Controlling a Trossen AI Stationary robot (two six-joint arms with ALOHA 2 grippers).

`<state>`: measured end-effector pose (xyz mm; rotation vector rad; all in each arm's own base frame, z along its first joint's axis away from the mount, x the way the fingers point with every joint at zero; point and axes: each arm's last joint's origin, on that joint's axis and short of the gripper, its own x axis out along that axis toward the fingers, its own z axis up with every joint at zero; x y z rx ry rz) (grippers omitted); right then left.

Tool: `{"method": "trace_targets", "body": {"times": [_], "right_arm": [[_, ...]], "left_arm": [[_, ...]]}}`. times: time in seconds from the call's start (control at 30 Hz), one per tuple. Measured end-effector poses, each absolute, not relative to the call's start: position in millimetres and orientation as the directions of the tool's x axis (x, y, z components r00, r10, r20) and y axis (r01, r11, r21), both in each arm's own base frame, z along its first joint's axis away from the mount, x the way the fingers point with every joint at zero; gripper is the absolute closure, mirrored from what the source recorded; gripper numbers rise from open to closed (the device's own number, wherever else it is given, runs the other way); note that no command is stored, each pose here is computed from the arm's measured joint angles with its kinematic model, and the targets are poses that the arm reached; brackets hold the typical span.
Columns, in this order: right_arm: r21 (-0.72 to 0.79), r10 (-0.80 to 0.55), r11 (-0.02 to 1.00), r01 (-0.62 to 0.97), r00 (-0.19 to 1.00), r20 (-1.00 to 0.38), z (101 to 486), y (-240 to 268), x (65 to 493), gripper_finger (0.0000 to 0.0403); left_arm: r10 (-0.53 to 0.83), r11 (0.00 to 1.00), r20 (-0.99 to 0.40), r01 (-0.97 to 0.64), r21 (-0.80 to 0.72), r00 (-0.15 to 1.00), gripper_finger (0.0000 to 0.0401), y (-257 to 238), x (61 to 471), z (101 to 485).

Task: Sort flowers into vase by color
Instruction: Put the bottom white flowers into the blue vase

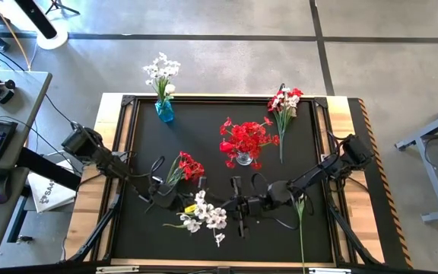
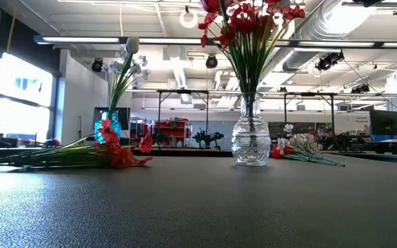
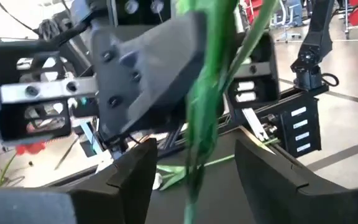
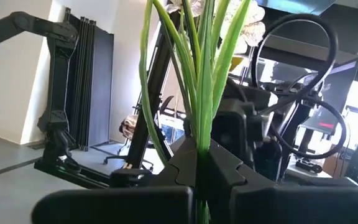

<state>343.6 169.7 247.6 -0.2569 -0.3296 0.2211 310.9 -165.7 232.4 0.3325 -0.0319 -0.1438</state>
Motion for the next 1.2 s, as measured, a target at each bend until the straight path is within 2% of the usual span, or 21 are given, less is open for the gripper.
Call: {"method": "trace_targets", "body": {"times": [0.2,0.67,0.8,0.97,1.13,1.2], "right_arm": [[-0.301,0.265,0.937,-0.179,0.924,0.275,246.1,173.9,342.0,0.0398],[-0.273,0.287,0.935,-0.229,0.937,0.198,238.5,177.3,342.5,0.0396],[-0.247,0.285,0.940,-0.237,0.942,0.179,236.0,177.4,342.9,0.0387],[-0.237,0.206,0.959,-0.158,0.959,0.194,245.1,176.7,338.4,0.0322],[-0.333,0.070,0.943,0.005,0.975,0.213,271.2,187.9,315.5,0.0239],[-0.355,0.025,0.933,0.057,0.974,0.223,283.3,196.0,301.3,0.0214]], "left_arm": [[-0.161,0.934,0.027,0.143,0.326,0.987,0.0246,-171.5,307.8,238.6],[-0.190,0.923,-0.011,0.182,0.339,0.982,0.0388,-180.9,302.3,234.9],[-0.193,0.930,-0.057,0.201,0.307,0.980,0.0393,-181.7,301.4,230.6],[-0.164,0.938,-0.129,0.195,0.287,0.978,0.0397,-180.5,300.8,223.4],[-0.126,0.950,-0.207,0.178,0.257,0.970,0.0398,-179.0,299.5,214.7],[-0.069,0.956,-0.244,0.134,0.260,0.967,0.0398,-176.7,298.3,209.5]]}}
